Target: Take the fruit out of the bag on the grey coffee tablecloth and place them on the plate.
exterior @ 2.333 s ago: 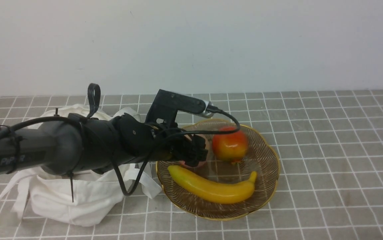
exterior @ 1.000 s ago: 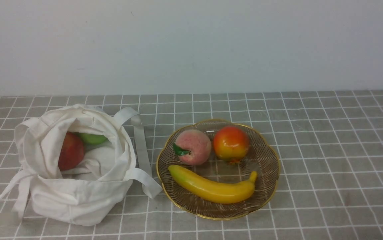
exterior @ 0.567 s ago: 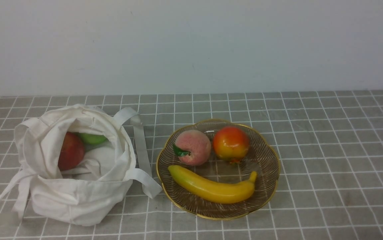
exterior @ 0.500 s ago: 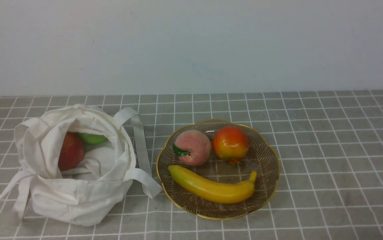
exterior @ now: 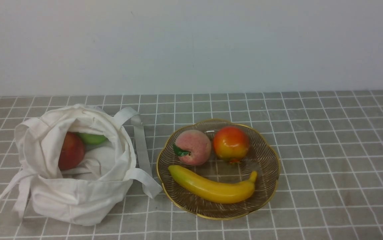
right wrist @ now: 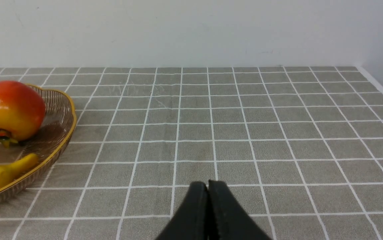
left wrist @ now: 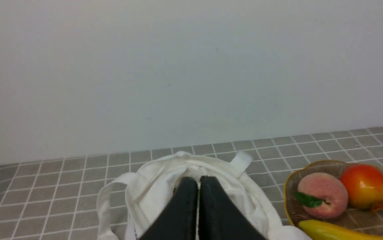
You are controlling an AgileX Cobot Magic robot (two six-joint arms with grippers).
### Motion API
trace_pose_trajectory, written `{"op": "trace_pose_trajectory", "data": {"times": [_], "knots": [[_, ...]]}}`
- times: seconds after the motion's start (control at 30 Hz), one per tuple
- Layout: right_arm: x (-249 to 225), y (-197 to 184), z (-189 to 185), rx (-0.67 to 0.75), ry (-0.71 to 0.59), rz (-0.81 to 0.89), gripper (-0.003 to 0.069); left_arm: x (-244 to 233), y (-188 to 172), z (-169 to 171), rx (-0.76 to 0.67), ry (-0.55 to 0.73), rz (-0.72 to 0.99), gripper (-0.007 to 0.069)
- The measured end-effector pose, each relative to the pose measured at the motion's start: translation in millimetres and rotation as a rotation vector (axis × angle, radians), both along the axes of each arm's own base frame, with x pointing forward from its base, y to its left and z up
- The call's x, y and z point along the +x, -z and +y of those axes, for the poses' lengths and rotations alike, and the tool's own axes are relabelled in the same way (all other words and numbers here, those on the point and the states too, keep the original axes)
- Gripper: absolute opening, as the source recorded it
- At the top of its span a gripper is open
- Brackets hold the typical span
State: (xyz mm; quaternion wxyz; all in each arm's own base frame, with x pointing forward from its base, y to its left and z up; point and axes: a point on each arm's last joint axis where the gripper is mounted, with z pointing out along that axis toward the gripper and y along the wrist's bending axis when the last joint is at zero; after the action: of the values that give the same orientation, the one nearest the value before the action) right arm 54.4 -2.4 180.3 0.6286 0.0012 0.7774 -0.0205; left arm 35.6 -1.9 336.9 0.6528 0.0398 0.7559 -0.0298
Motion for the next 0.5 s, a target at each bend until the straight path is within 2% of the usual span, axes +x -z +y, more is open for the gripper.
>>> {"op": "trace_pose_trajectory", "data": {"times": [0.17,0.23,0.33,0.4,0.5], "knots": [[0.0,0.0,0.0,0.0,0.0,0.0,-0.0018,3.6,82.2,1.2,0.01,-0.049,-0.013,-0.0008],[0.0,0.0,0.0,0.0,0.0,0.0,-0.0018,7.3,102.9,1.2,0.007,-0.054,0.008,-0.0008],[0.0,0.0,0.0,0.0,0.0,0.0,-0.0018,14.4,146.5,1.2,-0.007,-0.08,0.132,-0.0008],[0.0,0.0,0.0,0.0,0.0,0.0,-0.0018,15.6,162.9,1.1,-0.003,-0.082,0.181,-0.0008],[0.0,0.0,0.0,0.0,0.0,0.0,-0.0018,16.2,166.7,1.1,0.004,-0.081,0.181,-0.0008]]}}
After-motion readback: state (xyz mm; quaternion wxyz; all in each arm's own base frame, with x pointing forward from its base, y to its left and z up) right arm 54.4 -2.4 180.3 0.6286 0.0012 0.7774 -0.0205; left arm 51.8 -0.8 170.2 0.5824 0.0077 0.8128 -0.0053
